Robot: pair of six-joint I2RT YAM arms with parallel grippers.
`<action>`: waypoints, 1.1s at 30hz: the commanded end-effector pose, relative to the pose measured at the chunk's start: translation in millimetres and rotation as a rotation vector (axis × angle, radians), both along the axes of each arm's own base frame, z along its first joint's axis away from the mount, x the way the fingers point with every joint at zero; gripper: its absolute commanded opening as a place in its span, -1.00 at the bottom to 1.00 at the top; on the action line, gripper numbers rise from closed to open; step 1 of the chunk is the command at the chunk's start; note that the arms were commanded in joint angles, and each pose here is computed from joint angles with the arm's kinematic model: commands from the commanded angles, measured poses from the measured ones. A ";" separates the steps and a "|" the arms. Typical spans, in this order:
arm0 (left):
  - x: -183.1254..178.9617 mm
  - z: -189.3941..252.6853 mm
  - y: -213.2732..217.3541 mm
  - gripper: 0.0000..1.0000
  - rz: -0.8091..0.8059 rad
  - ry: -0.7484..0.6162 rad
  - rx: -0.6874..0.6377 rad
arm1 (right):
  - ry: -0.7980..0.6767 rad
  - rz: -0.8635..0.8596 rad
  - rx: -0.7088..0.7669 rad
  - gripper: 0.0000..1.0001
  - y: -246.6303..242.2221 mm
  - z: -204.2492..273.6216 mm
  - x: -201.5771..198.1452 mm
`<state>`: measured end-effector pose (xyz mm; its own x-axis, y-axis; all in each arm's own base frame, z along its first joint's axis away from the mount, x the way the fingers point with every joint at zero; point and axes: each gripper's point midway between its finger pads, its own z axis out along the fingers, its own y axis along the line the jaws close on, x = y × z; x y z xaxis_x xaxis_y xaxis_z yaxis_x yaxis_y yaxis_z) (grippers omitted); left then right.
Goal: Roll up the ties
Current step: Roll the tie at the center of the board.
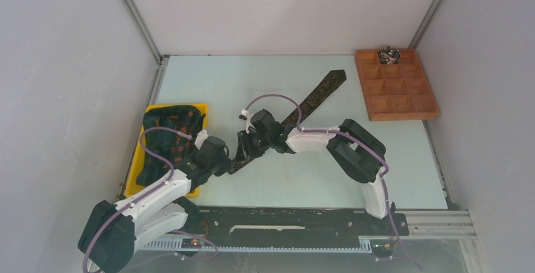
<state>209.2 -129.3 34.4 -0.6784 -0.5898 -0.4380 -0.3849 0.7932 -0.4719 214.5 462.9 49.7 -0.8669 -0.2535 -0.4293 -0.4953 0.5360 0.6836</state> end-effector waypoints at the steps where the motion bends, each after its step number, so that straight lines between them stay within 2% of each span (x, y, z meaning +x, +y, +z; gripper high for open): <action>1: 1.7 1.2 2.4 -1.00 0.013 -0.031 -0.001 | -0.023 0.029 0.020 -0.21 15.5 5.3 -1.7; 5: 1.5 1.7 4.1 -1.00 0.017 -0.040 0.001 | -0.011 0.041 0.008 -0.32 17.8 -3.2 -6.7; 12: 1.5 3.5 3.0 -1.00 0.012 -0.045 -0.005 | -0.001 0.041 -0.017 -0.74 14.9 -14.7 -6.4; 18: -0.3 12.4 1.9 -1.00 -0.007 -0.050 -0.009 | -0.006 0.033 -0.036 -1.00 10.5 -20.9 -1.9; 25: -4.8 21.8 6.3 -0.99 -0.019 -0.061 0.004 | -0.009 0.030 -0.056 -1.00 6.5 -27.2 0.5; 33: -4.9 10.1 4.5 -1.00 -0.048 -0.061 0.015 | -0.005 0.029 -0.059 -1.00 5.9 -28.3 0.4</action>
